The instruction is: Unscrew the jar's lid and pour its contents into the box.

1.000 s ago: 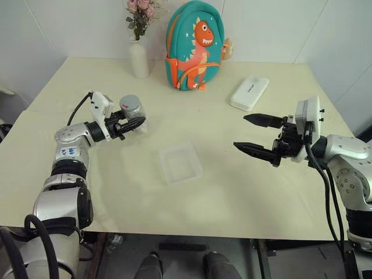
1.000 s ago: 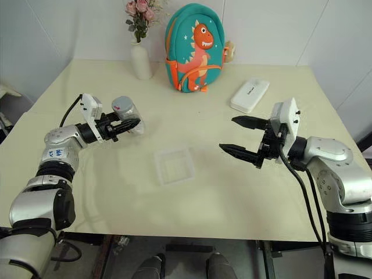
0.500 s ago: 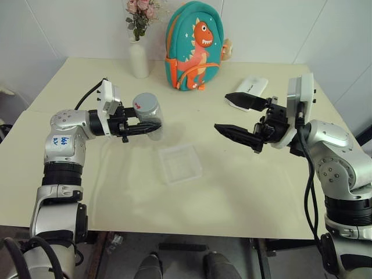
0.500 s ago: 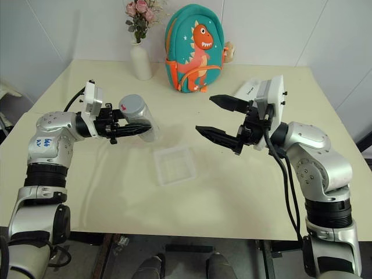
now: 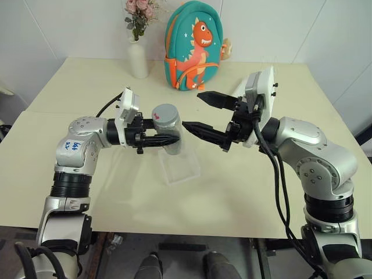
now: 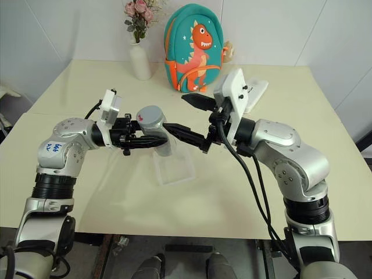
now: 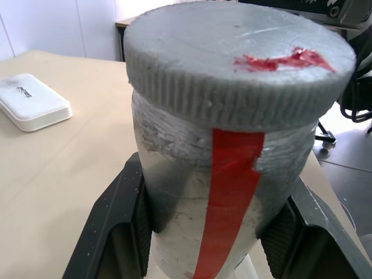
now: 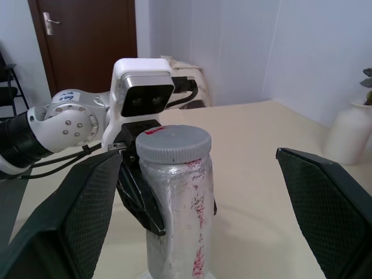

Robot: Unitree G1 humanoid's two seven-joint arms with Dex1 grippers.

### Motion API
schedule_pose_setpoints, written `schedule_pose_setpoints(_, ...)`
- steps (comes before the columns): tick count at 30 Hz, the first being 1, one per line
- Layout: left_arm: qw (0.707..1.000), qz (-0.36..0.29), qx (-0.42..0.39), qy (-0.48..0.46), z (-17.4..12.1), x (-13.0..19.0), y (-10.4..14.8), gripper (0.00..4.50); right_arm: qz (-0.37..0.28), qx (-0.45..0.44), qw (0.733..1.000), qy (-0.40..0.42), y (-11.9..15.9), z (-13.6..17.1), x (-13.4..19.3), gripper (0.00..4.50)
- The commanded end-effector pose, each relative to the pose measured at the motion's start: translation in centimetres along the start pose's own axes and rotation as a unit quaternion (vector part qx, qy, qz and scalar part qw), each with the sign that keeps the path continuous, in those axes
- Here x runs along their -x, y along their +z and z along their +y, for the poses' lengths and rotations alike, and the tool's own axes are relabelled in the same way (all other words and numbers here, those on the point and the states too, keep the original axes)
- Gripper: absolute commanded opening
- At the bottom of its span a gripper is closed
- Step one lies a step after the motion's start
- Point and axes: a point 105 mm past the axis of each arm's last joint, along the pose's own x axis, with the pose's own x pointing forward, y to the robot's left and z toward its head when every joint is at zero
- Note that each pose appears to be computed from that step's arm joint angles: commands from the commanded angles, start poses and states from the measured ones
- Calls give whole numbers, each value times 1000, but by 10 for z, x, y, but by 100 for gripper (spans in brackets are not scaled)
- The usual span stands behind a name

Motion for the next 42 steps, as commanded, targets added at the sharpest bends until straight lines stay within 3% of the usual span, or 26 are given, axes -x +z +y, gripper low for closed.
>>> schedule_pose_setpoints(1,1000,4,-29,-7,-4,-3,9,199,-14,17,1000,14,12,13,-10,450)
schedule_pose_setpoints(9,997,71,-28,-30,-12,-2,-3,199,-4,-5,1000,15,9,20,-27,450)
schedule_pose_setpoints(16,995,84,-53,-14,-7,-1,-2,199,47,18,999,12,-4,23,-34,450)
schedule_pose_setpoints(42,997,55,-40,45,4,-9,6,199,39,-7,993,-114,-20,16,-53,450)
